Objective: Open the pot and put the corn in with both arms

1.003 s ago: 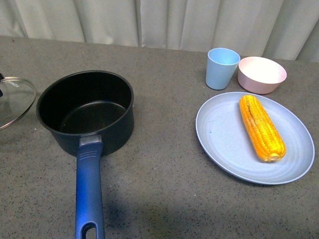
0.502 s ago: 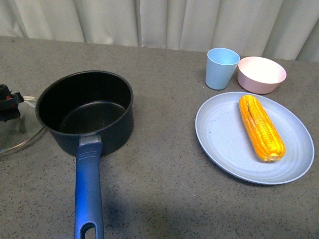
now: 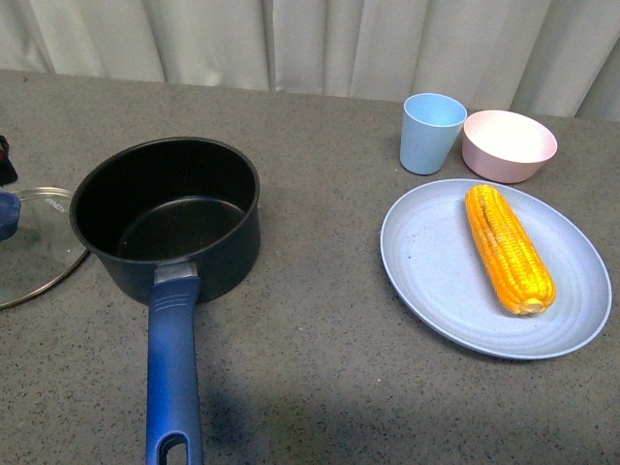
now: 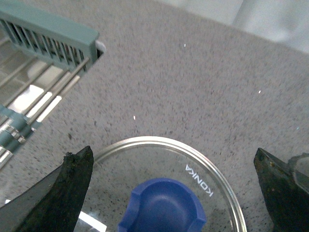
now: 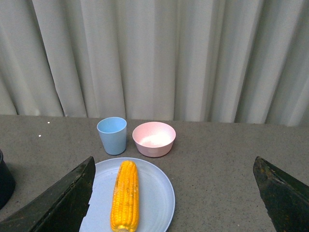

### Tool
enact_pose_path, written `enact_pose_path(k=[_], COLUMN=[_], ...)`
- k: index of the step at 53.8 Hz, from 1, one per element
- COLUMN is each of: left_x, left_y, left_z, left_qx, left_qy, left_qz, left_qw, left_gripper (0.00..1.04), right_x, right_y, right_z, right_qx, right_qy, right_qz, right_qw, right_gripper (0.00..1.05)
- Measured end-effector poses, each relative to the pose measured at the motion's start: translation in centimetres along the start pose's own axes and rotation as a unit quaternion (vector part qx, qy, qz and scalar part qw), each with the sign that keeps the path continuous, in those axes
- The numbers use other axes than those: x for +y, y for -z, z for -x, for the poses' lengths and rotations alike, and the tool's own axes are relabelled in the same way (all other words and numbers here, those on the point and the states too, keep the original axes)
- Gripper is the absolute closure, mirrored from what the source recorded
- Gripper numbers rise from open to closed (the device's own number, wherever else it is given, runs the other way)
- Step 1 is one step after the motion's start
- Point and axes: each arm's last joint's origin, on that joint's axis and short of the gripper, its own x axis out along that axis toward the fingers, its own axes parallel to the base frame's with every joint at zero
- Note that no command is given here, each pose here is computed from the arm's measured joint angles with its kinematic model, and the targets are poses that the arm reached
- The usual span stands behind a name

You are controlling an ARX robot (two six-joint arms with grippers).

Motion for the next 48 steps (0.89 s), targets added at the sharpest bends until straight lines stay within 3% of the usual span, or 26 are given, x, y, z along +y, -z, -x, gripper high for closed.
enact_pose_path(k=[7, 10, 16, 23, 31, 48], left_x=[0.1, 0.2, -0.7, -1.5, -2.1, -2.8], left_y=[-2.1, -2.5, -2.9, -3.1, -2.5, -2.4], left_z=[2.6, 3.7, 7.9, 11.1, 14.2, 17.6], left_qx=[-0.030, -0.053, -0.138, -0.162, -0.155, -0.149], left_qy=[-0.018, 0.008, 0.104, 0.114, 0.116, 0.104], left_qz=[0.002, -0.007, -0.046, -0.057, -0.062, -0.062], left_qw=[0.999, 0.999, 0.984, 0.978, 0.979, 0.981], left_gripper=[0.06, 0.13, 0.39, 0.62, 1.00, 1.01], right_x=[0.0, 0.0, 0.0, 0.0, 0.0, 0.0], right_y=[0.0, 0.0, 0.0, 0.0, 0.0, 0.0], right_z=[0.0, 0.0, 0.0, 0.0, 0.0, 0.0], right_qx=[0.000, 0.000, 0.000, 0.000, 0.000, 0.000], right_qy=[0.000, 0.000, 0.000, 0.000, 0.000, 0.000], right_qz=[0.000, 0.000, 0.000, 0.000, 0.000, 0.000], right_qw=[1.000, 1.000, 1.000, 1.000, 1.000, 1.000], right_gripper=[0.09, 0.09, 0.09, 0.09, 0.09, 0.09])
